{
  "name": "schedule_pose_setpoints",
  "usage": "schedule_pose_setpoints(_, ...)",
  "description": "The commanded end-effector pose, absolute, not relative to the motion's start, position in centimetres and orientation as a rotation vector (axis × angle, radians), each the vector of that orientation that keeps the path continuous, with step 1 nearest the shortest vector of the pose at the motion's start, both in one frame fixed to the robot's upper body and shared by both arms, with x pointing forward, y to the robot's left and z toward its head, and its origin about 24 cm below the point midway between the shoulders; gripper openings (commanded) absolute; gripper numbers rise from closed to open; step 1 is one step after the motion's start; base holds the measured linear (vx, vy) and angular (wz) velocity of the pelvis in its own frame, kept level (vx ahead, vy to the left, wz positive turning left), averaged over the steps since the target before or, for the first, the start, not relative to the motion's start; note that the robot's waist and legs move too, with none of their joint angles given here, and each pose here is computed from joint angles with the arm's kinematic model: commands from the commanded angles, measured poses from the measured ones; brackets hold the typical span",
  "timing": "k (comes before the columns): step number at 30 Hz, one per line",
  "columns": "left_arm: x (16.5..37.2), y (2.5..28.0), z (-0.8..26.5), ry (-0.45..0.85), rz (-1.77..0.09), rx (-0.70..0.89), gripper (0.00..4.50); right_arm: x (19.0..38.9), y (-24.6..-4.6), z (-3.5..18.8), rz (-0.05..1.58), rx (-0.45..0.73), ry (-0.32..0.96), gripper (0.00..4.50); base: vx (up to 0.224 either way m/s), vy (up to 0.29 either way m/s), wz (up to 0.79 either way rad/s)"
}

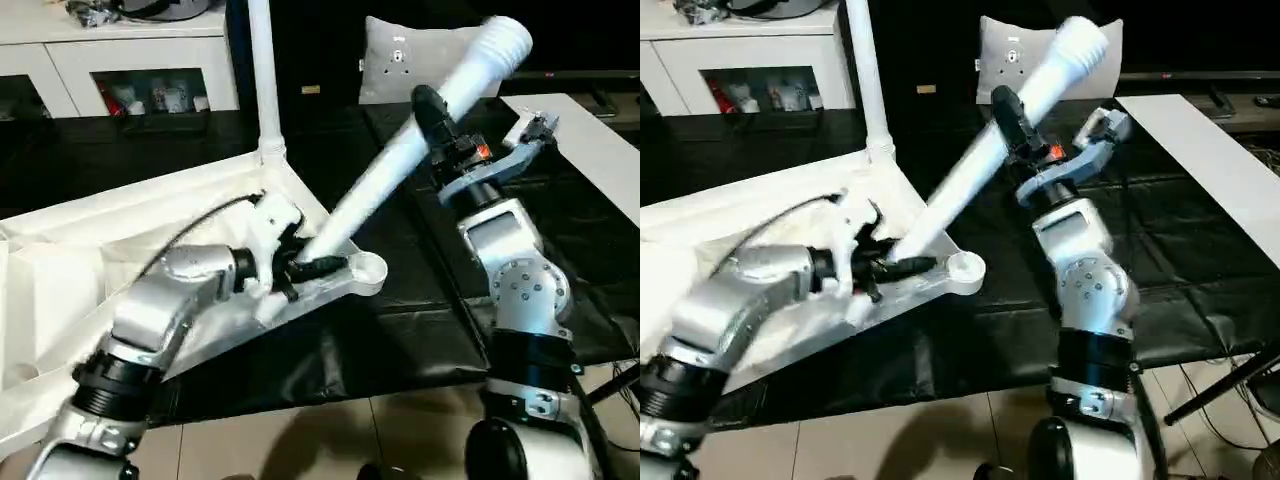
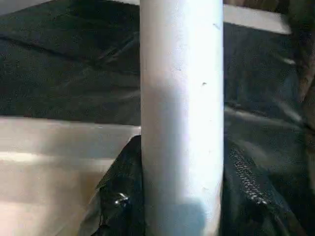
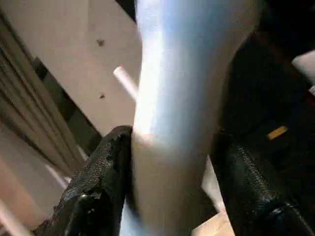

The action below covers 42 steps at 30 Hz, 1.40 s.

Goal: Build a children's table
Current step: Insert table leg to table base

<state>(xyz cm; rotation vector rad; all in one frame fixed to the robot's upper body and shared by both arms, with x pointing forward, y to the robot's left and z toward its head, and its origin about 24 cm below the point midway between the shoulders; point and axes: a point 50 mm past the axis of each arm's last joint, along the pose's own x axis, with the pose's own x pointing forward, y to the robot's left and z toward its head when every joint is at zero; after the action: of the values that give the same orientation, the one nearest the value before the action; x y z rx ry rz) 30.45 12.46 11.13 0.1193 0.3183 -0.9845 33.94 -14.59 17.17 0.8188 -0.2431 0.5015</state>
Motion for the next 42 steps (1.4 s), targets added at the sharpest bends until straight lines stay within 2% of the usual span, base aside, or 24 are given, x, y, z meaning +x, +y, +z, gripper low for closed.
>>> schedule_pose_setpoints(1,30.9,13.1,12.0,0.291,-0.955,0.140,1.54,33.9,-15.2,16.3,0.473,0.798,-0.224,3.05,0.000,0.000,0.00)
schedule_pose_setpoints(4,31.0,13.4,12.1,0.294,-0.954,0.155,1.53,33.7,-15.9,15.9,0.471,0.727,-0.203,3.38,0.000,0.000,0.00)
schedule_pose_setpoints(6,31.0,13.5,12.2,0.299,-0.950,0.165,1.53,33.5,-16.5,15.7,0.484,0.625,-0.188,3.50,0.000,0.000,0.00)
schedule_pose_setpoints(8,31.2,13.7,12.3,0.307,-0.939,0.178,1.53,33.3,-16.7,15.7,0.504,0.417,-0.190,3.73,0.000,0.000,0.00)
schedule_pose_setpoints(9,31.2,13.7,12.3,0.307,-0.939,0.178,1.53,33.3,-16.7,15.7,0.504,0.417,-0.190,3.82,0.000,0.000,0.00)
schedule_pose_setpoints(11,31.4,14.0,12.2,0.327,-0.924,0.196,1.53,33.2,-17.1,16.0,0.505,0.043,-0.215,3.92,0.000,0.000,0.00)
schedule_pose_setpoints(12,31.4,14.1,12.2,0.336,-0.919,0.203,1.53,33.2,-17.2,16.3,0.509,-0.072,-0.234,3.99,0.000,0.000,0.00)
schedule_pose_setpoints(14,31.5,14.1,12.2,0.341,-0.916,0.207,1.53,33.2,-17.2,16.5,0.512,-0.129,-0.246,4.24,0.000,0.000,0.00)
schedule_pose_setpoints(15,31.6,14.4,12.2,0.359,-0.896,0.218,1.53,33.2,-17.5,17.4,0.507,-0.373,-0.299,4.31,0.000,0.000,0.00)
schedule_pose_setpoints(16,31.6,14.4,12.2,0.359,-0.896,0.218,1.53,33.2,-17.5,17.4,0.507,-0.373,-0.299,4.36,0.000,0.000,0.00)
schedule_pose_setpoints(17,31.7,14.5,12.2,0.365,-0.890,0.224,1.53,33.2,-17.5,17.8,0.506,-0.454,-0.320,4.44,0.000,0.000,0.00)
schedule_pose_setpoints(19,31.7,14.6,12.1,0.386,-0.888,0.250,1.52,33.1,-17.1,18.8,0.520,-0.719,-0.403,4.50,0.000,0.000,0.00)
schedule_pose_setpoints(24,31.4,14.2,12.1,0.406,-0.918,0.286,1.52,33.6,-15.8,18.6,0.557,-1.057,-0.488,4.50,0.000,0.000,0.00)
schedule_pose_setpoints(27,31.4,14.0,12.2,0.405,-0.936,0.307,1.52,34.2,-15.5,18.0,0.579,-1.184,-0.479,4.50,0.000,0.000,0.00)
schedule_pose_setpoints(34,31.2,13.7,12.6,0.395,-0.970,0.356,1.52,35.5,-15.8,17.2,0.585,-1.293,-0.434,4.50,0.000,0.000,0.00)
schedule_pose_setpoints(36,31.1,13.9,12.7,0.397,-0.975,0.411,1.52,36.2,-16.1,16.7,0.583,-1.340,-0.404,4.50,0.000,0.000,0.00)
schedule_pose_setpoints(42,31.0,14.2,13.1,0.384,-0.993,0.494,1.52,36.8,-16.6,15.8,0.596,-1.363,-0.341,3.90,0.000,0.000,0.00)
